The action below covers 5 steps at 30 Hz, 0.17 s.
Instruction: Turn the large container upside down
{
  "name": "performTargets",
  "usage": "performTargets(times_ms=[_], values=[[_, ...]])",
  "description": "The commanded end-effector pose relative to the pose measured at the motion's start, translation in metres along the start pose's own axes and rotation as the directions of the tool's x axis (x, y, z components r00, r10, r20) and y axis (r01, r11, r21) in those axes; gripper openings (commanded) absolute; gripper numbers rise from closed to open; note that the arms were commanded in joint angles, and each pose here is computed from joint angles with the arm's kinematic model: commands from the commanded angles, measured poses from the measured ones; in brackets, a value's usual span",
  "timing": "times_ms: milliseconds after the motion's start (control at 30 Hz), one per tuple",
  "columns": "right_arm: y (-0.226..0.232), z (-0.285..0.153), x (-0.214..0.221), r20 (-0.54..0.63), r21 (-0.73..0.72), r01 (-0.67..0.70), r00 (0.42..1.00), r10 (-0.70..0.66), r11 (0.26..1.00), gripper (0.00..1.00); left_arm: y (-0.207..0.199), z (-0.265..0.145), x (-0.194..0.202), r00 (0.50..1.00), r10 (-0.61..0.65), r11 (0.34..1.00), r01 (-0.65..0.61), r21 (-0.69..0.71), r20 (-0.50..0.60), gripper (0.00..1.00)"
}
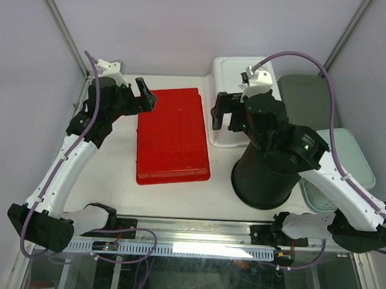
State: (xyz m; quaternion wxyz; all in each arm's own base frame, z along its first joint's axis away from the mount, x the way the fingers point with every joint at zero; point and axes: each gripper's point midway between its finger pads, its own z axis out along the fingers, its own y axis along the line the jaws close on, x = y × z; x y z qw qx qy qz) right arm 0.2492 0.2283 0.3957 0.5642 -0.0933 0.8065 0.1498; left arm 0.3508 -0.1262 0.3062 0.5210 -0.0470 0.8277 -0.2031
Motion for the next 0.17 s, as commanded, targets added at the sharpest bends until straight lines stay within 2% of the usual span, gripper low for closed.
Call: performTargets(times_ms=[0,133], values=[[-0.0017,-0.0087,-0.0248,0.109,-0.019,-0.065,0.992,0.066,0.998,1.0,-0.0074,-0.0082,-0.0252,0.992,0.029,0.999,-0.032,0.03,0.119,0.99],[-0.0027,-0.0059,-0.0199,0.096,-0.006,-0.06,0.994,0.061,0.998,1.0,-0.0081,-0.0126,-0.0267,0.99,0.023,0.999,-0.029,0.038,0.142,0.99]])
